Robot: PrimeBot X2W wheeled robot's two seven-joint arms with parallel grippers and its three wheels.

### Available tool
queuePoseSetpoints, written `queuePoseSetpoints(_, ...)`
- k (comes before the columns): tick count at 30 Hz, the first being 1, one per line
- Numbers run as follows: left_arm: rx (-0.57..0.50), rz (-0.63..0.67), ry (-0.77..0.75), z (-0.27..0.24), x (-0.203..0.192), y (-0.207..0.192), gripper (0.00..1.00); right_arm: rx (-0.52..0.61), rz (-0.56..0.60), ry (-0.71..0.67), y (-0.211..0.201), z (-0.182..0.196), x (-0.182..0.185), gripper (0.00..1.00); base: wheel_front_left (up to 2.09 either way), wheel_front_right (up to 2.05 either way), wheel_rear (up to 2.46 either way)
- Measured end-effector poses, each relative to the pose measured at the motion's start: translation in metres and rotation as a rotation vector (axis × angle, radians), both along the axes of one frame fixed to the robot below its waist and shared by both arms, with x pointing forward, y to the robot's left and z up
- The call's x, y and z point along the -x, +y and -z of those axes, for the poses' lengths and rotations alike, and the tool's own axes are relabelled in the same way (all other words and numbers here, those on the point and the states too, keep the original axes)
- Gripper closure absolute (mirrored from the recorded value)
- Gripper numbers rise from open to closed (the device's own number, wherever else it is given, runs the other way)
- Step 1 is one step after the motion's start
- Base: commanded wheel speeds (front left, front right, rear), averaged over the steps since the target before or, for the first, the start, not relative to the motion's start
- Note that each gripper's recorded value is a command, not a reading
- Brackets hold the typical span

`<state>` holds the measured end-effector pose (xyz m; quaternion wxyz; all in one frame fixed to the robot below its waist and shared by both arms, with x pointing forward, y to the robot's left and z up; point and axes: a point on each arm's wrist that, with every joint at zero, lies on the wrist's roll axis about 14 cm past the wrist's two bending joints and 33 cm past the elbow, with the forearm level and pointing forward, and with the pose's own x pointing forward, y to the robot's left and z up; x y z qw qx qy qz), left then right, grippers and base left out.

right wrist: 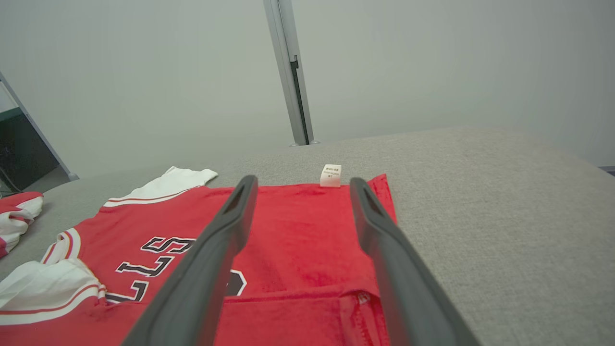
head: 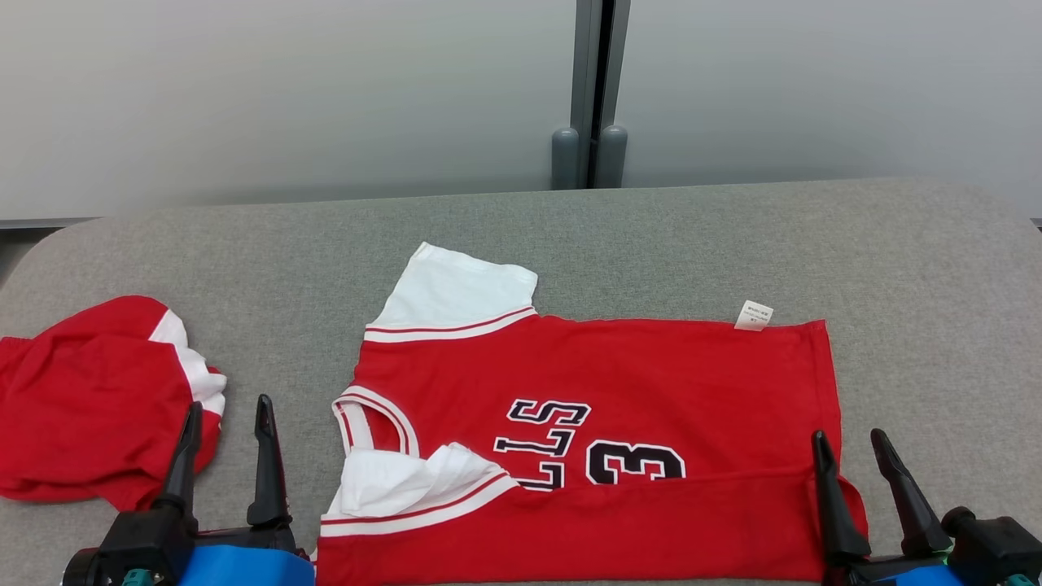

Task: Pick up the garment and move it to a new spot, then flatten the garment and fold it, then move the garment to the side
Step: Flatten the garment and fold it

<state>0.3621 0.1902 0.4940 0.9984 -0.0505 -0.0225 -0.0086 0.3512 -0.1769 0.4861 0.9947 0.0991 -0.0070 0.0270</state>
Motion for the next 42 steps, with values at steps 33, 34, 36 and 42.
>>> queuePoseSetpoints(33,-0.080,0.092,-0.048,-0.017,-0.058,-0.011,0.00,0.078,0.021,0.037,-0.023,-0.005,-0.030,0.00,0.00,0.00,0.00)
queuePoseSetpoints(34,-0.092,0.109,-0.054,-0.020,-0.070,-0.013,0.00,0.089,0.021,0.046,-0.026,-0.004,-0.035,0.00,0.00,0.00,0.00)
queuePoseSetpoints(36,-0.103,0.142,-0.066,-0.028,-0.093,-0.019,0.00,0.113,0.027,0.058,-0.034,-0.005,-0.048,0.00,0.00,0.00,0.00)
queuePoseSetpoints(42,-0.088,0.236,-0.021,-0.026,-0.156,-0.049,0.00,0.150,0.039,0.122,-0.051,0.004,-0.084,0.00,0.00,0.00,0.00)
